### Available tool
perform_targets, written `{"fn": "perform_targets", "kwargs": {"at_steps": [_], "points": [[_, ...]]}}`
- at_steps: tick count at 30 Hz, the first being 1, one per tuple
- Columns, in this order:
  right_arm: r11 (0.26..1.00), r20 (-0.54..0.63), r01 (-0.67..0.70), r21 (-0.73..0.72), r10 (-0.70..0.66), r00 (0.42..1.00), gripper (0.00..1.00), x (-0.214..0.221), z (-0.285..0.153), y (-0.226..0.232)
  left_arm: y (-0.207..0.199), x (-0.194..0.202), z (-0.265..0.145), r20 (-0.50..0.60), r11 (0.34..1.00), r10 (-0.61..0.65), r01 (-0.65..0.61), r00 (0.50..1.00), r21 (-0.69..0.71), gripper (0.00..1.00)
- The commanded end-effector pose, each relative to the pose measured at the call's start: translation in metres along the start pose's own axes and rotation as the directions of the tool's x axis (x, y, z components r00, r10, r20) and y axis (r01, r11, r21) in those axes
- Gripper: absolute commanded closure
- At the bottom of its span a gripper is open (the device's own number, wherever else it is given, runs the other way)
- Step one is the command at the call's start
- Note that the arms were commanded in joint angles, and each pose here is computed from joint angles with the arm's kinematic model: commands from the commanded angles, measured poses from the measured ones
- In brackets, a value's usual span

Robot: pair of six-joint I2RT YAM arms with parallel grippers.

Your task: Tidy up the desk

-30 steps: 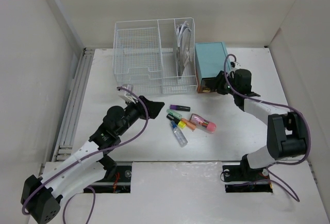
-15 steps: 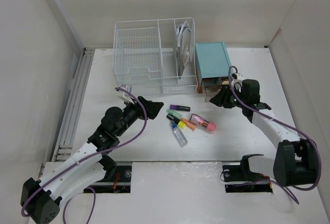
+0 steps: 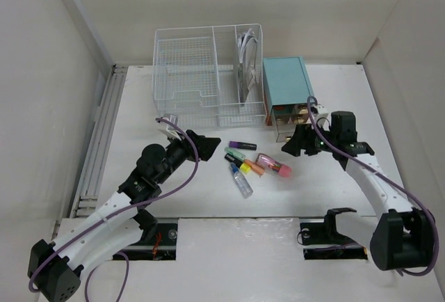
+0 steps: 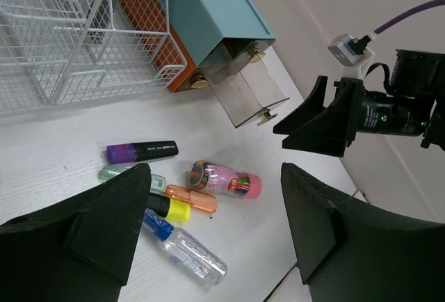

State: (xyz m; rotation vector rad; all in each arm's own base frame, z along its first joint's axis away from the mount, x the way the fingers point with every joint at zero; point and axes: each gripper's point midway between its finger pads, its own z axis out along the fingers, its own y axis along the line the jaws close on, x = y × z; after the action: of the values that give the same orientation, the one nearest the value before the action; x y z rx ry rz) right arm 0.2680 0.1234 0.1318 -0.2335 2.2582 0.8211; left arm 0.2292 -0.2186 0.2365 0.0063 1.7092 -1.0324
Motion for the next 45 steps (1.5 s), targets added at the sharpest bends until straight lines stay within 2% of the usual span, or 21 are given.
{"fn": "perform_targets", "kwargs": {"at_steps": [1, 3, 5, 9, 11, 16, 17, 18, 19, 20, 21, 23, 24, 26, 27, 28, 30, 33, 37, 45], "points": [[0.990, 0.006, 0.092, -0.109, -0.092, 0.996, 0.15, -0.011, -0.011, 0.034, -0.017, -0.019, 0.000, 0.060, 0.999, 0.014, -0.017, 0.998, 0.052, 0.27], [0.975, -0.018, 0.145, -0.167, -0.150, 0.989, 0.20, -0.002, -0.015, 0.060, -0.017, -0.019, 0.000, 0.060, 0.999, 0.014, -0.017, 0.998, 0.052, 0.27], [0.955, 0.008, 0.213, -0.206, -0.216, 0.976, 0.22, -0.005, -0.021, 0.084, -0.018, -0.018, 0.000, 0.055, 0.998, 0.023, -0.026, 0.998, 0.059, 0.27], [0.918, 0.019, 0.328, -0.220, -0.333, 0.943, 0.35, -0.007, -0.022, 0.094, -0.015, -0.015, 0.000, 0.048, 0.998, 0.024, -0.026, 0.999, 0.053, 0.27], [0.929, -0.006, 0.315, -0.195, -0.322, 0.947, 0.35, -0.010, -0.017, 0.089, -0.013, -0.012, -0.002, 0.047, 0.998, 0.024, -0.026, 0.999, 0.052, 0.27], [0.877, 0.022, 0.399, -0.267, -0.408, 0.913, 0.37, -0.028, -0.014, 0.108, -0.015, -0.014, -0.003, 0.054, 0.998, 0.023, -0.026, 0.998, 0.058, 0.27], [0.871, 0.008, 0.416, -0.263, -0.429, 0.903, 0.34, -0.028, -0.014, 0.109, -0.012, -0.013, -0.003, 0.051, 0.999, 0.023, -0.026, 0.998, 0.044, 0.27], [0.821, 0.049, 0.503, -0.268, -0.510, 0.859, 0.17, -0.044, -0.019, 0.118, -0.012, -0.013, -0.003, 0.051, 0.999, 0.023, -0.026, 0.998, 0.044, 0.27], [0.801, 0.039, 0.540, -0.257, -0.550, 0.834, 0.12, -0.048, -0.018, 0.121, -0.012, -0.013, -0.003, 0.051, 0.999, 0.023, -0.026, 0.998, 0.044, 0.27], [0.796, -0.024, 0.574, -0.195, -0.588, 0.808, 0.10, -0.050, -0.006, 0.109, -0.012, -0.013, -0.003, 0.051, 0.999, 0.023, -0.026, 0.998, 0.044, 0.27], [0.747, -0.083, 0.626, -0.226, -0.655, 0.751, 0.08, -0.035, -0.002, 0.122, -0.012, -0.013, -0.003, 0.051, 0.999, 0.023, -0.026, 0.998, 0.044, 0.27], [0.644, -0.158, 0.743, -0.181, -0.765, 0.625, 0.07, -0.029, 0.014, 0.121, -0.012, -0.013, -0.003, 0.051, 0.999, 0.023, -0.026, 0.998, 0.044, 0.27], [0.556, -0.210, 0.817, -0.152, -0.826, 0.523, 0.09, -0.018, 0.019, 0.125, -0.013, -0.015, -0.003, 0.051, 0.999, 0.023, -0.026, 0.998, 0.044, 0.27], [0.463, -0.280, 0.866, -0.187, -0.870, 0.405, 0.14, 0.006, 0.032, 0.117, -0.013, -0.015, -0.005, 0.051, 0.999, 0.023, -0.026, 0.998, 0.044, 0.27], [0.438, -0.295, 0.876, -0.203, -0.880, 0.371, 0.16, 0.012, 0.038, 0.117, -0.011, -0.015, -0.005, 0.049, 0.999, 0.024, -0.025, 0.999, 0.031, 0.27], [0.437, -0.332, 0.869, -0.234, -0.876, 0.351, 0.22, 0.025, 0.041, 0.111, -0.012, -0.017, -0.006, 0.058, 0.999, 0.032, -0.034, 0.998, 0.037, 0.27], [0.426, -0.403, 0.863, -0.270, -0.864, 0.300, 0.28, 0.045, 0.051, 0.093, -0.009, -0.017, -0.008, 0.057, 0.999, 0.033, -0.034, 0.998, 0.021, 0.27], [0.401, -0.445, 0.880, -0.253, -0.856, 0.262, 0.29, 0.055, 0.062, 0.073, -0.010, -0.019, -0.013, 0.063, 0.999, 0.041, -0.043, 0.997, 0.025, 0.27], [0.396, -0.496, 0.892, -0.219, -0.832, 0.248, 0.31, 0.060, 0.073, 0.057, -0.006, -0.017, -0.016, 0.061, 0.999, 0.042, -0.042, 0.997, 0.010, 0.27], [0.445, -0.544, 0.878, -0.174, -0.787, 0.291, 0.31, 0.065, 0.087, 0.042, -0.003, -0.013, -0.019, 0.061, 0.999, 0.042, -0.042, 0.997, 0.010, 0.27]]}}
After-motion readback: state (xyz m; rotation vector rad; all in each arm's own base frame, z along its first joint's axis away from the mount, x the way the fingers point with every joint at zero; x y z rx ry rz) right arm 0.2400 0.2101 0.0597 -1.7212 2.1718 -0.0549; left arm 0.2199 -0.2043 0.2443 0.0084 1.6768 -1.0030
